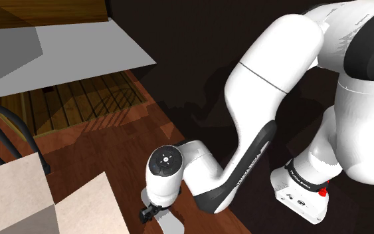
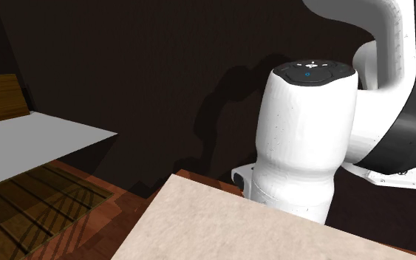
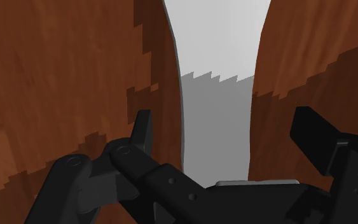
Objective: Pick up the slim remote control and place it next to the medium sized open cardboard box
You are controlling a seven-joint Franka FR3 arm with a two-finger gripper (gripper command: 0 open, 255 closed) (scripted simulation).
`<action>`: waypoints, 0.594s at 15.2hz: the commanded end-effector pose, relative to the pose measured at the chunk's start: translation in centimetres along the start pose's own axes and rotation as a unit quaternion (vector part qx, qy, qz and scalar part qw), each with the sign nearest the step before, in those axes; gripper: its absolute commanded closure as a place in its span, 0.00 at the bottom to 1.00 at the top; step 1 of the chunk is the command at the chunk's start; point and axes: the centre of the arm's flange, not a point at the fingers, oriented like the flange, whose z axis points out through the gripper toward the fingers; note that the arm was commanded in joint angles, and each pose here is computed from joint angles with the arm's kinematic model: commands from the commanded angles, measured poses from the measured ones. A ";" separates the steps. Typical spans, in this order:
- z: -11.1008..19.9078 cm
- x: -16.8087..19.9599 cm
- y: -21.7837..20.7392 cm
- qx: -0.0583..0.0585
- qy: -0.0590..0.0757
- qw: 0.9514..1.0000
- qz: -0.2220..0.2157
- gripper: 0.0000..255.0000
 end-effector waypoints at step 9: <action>-3.3 -0.1 -0.2 0.000 0.000 1.000 0.000 0.00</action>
